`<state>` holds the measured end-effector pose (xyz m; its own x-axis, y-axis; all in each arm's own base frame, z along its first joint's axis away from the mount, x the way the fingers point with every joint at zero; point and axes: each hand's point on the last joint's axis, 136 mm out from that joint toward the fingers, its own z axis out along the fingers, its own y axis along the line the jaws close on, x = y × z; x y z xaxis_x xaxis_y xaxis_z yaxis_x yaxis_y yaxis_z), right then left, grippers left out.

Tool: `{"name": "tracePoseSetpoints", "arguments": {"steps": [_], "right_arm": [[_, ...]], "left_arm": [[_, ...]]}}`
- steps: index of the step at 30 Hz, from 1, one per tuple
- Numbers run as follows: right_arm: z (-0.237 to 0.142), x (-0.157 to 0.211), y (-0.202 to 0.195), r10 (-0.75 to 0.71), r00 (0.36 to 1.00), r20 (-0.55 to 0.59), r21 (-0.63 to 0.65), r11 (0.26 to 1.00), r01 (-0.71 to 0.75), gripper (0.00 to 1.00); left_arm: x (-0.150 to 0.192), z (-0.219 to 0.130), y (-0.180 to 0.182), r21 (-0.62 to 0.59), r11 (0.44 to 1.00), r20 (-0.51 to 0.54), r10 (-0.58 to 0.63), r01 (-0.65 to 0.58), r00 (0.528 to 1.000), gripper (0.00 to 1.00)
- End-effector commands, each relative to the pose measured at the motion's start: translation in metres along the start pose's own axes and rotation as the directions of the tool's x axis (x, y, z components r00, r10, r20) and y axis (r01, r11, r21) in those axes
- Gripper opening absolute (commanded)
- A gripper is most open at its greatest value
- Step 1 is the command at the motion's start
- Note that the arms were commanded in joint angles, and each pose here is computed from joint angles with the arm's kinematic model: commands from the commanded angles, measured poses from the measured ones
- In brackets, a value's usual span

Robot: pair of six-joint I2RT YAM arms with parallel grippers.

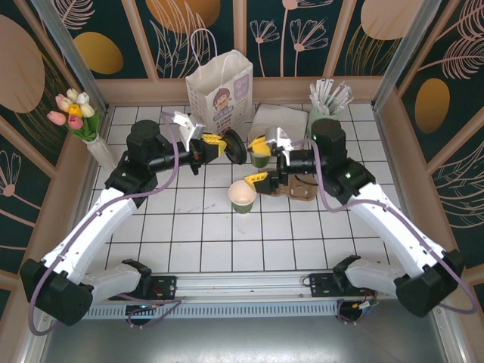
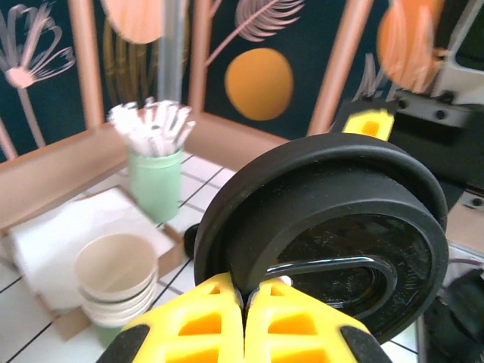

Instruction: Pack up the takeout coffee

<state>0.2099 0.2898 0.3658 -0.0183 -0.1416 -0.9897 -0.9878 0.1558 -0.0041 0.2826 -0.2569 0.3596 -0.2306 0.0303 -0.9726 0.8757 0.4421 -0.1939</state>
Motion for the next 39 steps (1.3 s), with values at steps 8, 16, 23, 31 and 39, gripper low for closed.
{"name": "tracePoseSetpoints", "arguments": {"steps": [8, 16, 23, 31, 39], "right_arm": [[-0.092, 0.014, -0.109, 0.351, 0.761, 0.546, 0.593, 0.48, -0.647, 0.99], [-0.107, 0.101, -0.107, 0.447, 0.608, 0.656, 0.549, 0.271, -0.791, 0.99], [-0.085, 0.147, -0.097, 0.568, 0.564, 0.6, 0.502, 0.282, -0.818, 0.99], [-0.063, 0.179, -0.084, 0.679, 0.53, 0.508, 0.476, 0.291, -0.83, 0.98], [-0.049, 0.204, -0.073, 0.76, 0.401, 0.512, 0.364, 0.23, -0.902, 0.98]], "left_arm": [[0.061, -0.019, 0.059, -0.396, 0.849, -0.059, -0.405, 0.351, 0.912, 0.0], [0.123, -0.044, 0.057, -0.571, 0.622, -0.076, -0.691, 0.536, 0.719, 0.0], [0.144, -0.039, 0.031, -0.571, 0.573, -0.132, -0.771, 0.588, 0.623, 0.0], [0.167, -0.023, 0.024, -0.635, 0.502, -0.185, -0.837, 0.587, 0.515, 0.0], [0.184, -0.014, 0.03, -0.706, 0.453, -0.21, -0.868, 0.544, 0.45, 0.0]]}}
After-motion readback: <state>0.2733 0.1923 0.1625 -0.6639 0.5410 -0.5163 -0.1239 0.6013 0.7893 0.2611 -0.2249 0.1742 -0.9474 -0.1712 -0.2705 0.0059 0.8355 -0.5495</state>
